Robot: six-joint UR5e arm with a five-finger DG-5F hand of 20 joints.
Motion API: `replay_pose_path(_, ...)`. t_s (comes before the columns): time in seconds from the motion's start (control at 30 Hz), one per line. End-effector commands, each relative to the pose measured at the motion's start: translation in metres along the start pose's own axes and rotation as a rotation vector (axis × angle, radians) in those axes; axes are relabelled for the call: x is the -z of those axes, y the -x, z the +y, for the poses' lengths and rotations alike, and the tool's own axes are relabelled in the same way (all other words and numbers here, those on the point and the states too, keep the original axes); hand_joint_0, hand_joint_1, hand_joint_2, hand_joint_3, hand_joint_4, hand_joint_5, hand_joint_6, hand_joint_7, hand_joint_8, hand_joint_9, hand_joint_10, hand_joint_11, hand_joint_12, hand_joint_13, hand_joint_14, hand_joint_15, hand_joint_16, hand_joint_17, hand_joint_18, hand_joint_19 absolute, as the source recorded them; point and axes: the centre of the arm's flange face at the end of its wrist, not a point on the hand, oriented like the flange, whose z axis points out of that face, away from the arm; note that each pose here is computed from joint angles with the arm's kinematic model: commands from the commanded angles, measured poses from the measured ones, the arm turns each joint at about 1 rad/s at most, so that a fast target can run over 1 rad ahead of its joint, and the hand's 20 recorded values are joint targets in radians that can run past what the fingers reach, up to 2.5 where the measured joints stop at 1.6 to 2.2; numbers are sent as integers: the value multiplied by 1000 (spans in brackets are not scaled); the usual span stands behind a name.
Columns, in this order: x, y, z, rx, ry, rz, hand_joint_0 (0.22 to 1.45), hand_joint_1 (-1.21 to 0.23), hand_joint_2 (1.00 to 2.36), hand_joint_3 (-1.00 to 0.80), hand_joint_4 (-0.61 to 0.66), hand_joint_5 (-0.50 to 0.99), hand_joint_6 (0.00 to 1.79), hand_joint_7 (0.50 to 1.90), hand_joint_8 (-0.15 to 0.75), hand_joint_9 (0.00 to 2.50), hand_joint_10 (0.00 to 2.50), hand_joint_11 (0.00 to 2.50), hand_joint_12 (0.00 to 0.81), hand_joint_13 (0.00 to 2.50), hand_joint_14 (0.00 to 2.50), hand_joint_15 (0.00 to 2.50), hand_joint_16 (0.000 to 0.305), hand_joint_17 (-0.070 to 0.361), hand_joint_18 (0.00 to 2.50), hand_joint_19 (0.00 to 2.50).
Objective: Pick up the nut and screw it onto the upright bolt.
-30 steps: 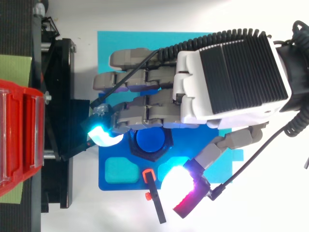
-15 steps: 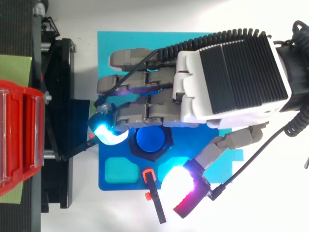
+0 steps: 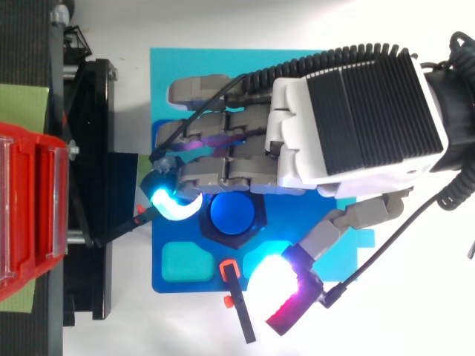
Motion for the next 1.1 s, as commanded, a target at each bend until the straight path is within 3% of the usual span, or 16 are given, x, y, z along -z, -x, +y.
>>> replay_pose_path(0.0,0,0,1,0,1,0,484,-339,1000,-500,306,-92,504,1021,257,649,0,0,246,397,0,0,22,49,0,0)
replay_pose_path(0.53,0,0,0,0,0,0,487,-326,1000,-500,231,-24,504,1326,280,860,0,0,214,565,0,0,16,35,204,0)
replay_pose_path(1.07,0,-1,-1,0,-1,1,498,-313,1000,-500,188,10,503,1402,280,987,0,0,202,639,0,0,14,32,262,0)
